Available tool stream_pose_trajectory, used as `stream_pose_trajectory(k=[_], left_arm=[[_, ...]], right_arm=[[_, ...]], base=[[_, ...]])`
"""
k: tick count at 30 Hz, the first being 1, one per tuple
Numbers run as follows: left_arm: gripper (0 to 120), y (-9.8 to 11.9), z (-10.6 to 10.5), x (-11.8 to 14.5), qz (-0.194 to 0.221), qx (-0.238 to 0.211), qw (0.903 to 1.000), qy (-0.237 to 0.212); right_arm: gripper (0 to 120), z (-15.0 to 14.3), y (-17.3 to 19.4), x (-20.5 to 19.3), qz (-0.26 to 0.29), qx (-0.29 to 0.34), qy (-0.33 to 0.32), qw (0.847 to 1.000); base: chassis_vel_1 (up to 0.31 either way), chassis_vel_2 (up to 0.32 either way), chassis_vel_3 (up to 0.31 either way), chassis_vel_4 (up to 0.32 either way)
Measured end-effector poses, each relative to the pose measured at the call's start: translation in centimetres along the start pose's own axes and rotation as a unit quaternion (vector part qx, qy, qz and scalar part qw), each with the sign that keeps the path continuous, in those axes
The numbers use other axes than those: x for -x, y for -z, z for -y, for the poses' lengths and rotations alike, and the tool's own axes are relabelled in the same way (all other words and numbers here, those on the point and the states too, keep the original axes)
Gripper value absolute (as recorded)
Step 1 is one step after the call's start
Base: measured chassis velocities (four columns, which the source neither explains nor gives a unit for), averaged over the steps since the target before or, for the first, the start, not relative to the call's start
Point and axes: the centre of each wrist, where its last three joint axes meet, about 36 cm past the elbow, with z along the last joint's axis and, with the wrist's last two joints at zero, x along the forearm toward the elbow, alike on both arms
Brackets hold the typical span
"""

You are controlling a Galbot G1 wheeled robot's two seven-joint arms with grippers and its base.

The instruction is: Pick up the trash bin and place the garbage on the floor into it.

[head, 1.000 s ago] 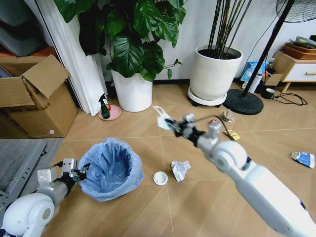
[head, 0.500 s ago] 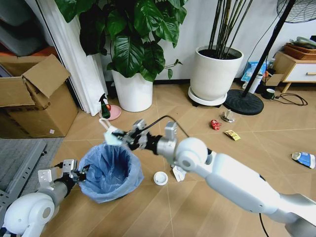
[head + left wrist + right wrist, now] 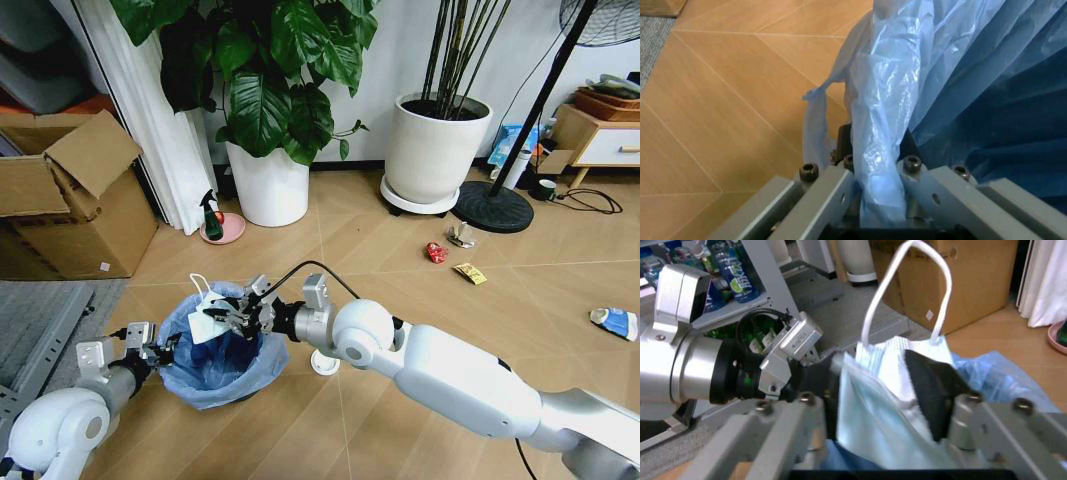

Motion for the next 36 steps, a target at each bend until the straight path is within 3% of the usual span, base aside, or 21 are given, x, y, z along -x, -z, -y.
stream_pose_trajectory(k=[4,10,14,19,25,32,36], left_arm=[[0,0.0,-0.1,0.0,0.001,-0.001,1.0000,0.000],[0,0.0,-0.1,-0.1,0.002,-0.003,1.0000,0.000],[0,0.0,0.0,-0.1,0.003,-0.004,1.0000,0.000],[0,0.0,0.0,-0.1,0.004,-0.004,1.0000,0.000],[0,0.0,-0.1,-0.3,0.008,-0.007,0.9999,-0.001],[0,0.0,-0.2,-0.6,0.010,-0.009,0.9999,0.000],[0,0.1,0.0,-0.7,0.012,-0.009,0.9999,-0.001]], right_arm=[[58,-0.1,-0.1,0.3,0.000,-0.003,-0.004,1.000],[74,0.1,-0.2,0.2,-0.001,-0.003,-0.010,1.000],[94,0.4,0.2,-0.2,0.006,-0.002,-0.026,1.000],[100,1.6,1.4,-1.2,0.028,0.002,-0.073,0.997],[100,4.2,3.5,-5.0,0.042,0.007,-0.178,0.983],[100,9.2,2.2,-11.2,0.036,0.015,-0.302,0.953],[100,12.2,-0.7,-14.5,0.018,0.030,-0.370,0.928]], base=[[0.000,0.000,0.000,0.000],[0.000,0.000,0.000,0.000],[0.000,0.000,0.000,0.000],[0.000,0.000,0.000,0.000],[0.000,0.000,0.000,0.000],[0.000,0.000,0.000,0.000],[0.000,0.000,0.000,0.000]])
